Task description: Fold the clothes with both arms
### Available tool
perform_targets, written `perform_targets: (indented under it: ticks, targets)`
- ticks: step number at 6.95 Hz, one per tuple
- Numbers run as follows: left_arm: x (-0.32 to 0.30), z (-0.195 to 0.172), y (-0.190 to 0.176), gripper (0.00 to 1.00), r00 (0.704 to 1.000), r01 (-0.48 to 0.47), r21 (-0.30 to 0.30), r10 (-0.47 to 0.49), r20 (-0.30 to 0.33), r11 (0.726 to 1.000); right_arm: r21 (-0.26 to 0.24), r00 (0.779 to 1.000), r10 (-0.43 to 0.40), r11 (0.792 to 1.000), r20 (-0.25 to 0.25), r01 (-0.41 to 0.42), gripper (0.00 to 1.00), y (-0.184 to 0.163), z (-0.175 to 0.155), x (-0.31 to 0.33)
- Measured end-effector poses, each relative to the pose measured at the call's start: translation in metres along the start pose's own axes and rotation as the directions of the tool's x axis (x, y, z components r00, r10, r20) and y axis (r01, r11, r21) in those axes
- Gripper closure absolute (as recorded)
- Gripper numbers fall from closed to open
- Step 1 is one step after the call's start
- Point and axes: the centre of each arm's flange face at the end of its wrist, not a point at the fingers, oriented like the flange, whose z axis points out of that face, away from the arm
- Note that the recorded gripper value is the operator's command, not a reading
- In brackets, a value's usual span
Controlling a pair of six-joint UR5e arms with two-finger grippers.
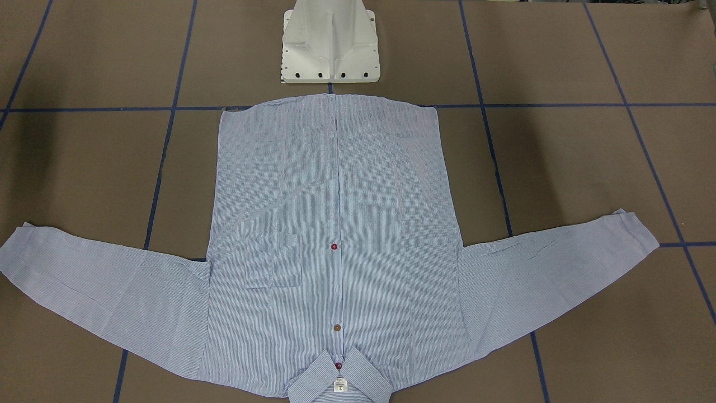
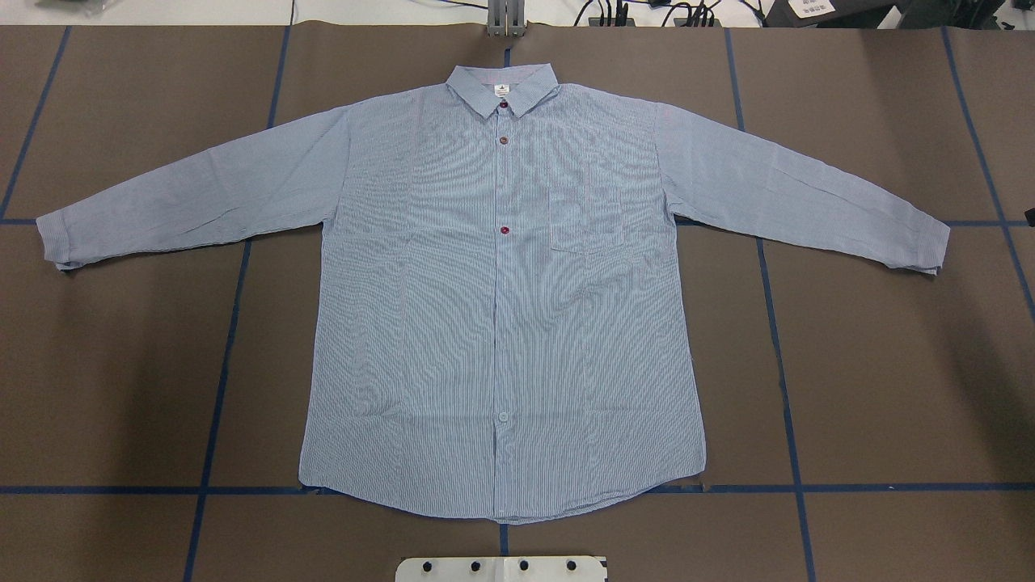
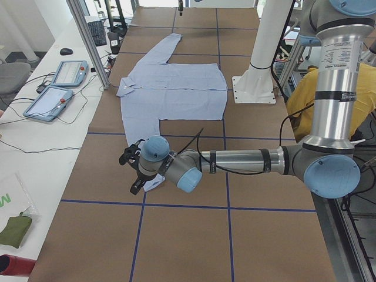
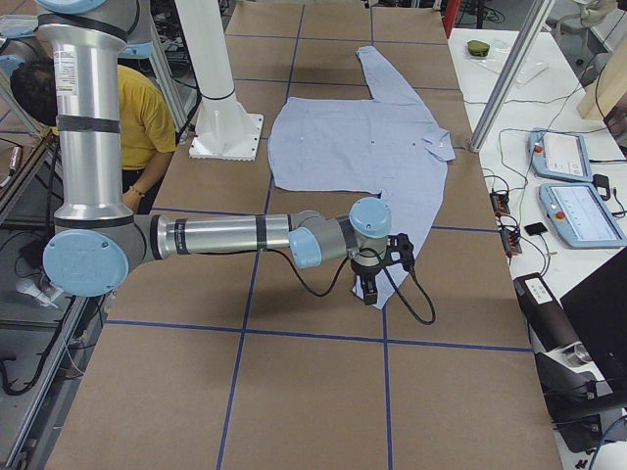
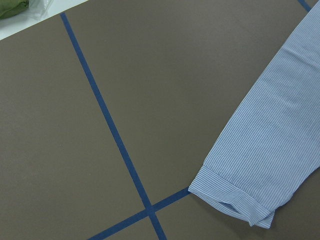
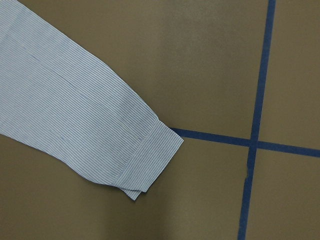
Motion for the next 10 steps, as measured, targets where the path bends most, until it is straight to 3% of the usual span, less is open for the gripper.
perform_targets:
  ticks: [2, 3, 4, 5, 6, 7, 10]
  targets:
    - [0.001, -0.001, -0.001, 0.00, 1.000, -0.004, 0.006, 0.004, 0.000, 1.000, -0.016, 0.991, 0.136, 0.991, 0.015, -0.136, 0.00, -0.003, 0.010, -0.018]
    - [0.002, -0.001, -0.001, 0.00, 1.000, -0.006, 0.010, 0.006, -0.001, 1.000, -0.010, 0.974, 0.226, 0.974, 0.027, -0.225, 0.00, -0.007, 0.020, -0.037]
    - [0.002, -0.001, -0.002, 0.00, 1.000, 0.001, 0.012, -0.001, -0.001, 1.000, 0.028, 0.935, 0.352, 0.935, 0.043, -0.353, 0.00, -0.009, 0.037, -0.059]
    - [0.002, -0.001, -0.002, 0.00, 1.000, 0.013, 0.014, -0.013, -0.002, 1.000, 0.083, 0.866, 0.494, 0.863, 0.078, -0.499, 0.01, -0.008, 0.057, -0.079]
    - [0.003, -0.001, -0.002, 0.00, 1.000, 0.018, 0.017, -0.018, -0.002, 1.000, 0.102, 0.811, 0.574, 0.805, 0.116, -0.584, 0.02, -0.004, 0.074, -0.084]
    - [0.003, -0.002, -0.003, 0.00, 1.000, 0.019, 0.022, -0.019, -0.002, 1.000, 0.098, 0.786, 0.606, 0.780, 0.125, -0.618, 0.08, 0.001, 0.089, -0.085]
    - [0.004, -0.003, -0.004, 0.00, 0.999, 0.033, 0.039, -0.033, -0.004, 0.999, 0.067, 0.770, 0.633, 0.767, 0.085, -0.638, 0.17, 0.010, 0.123, -0.076]
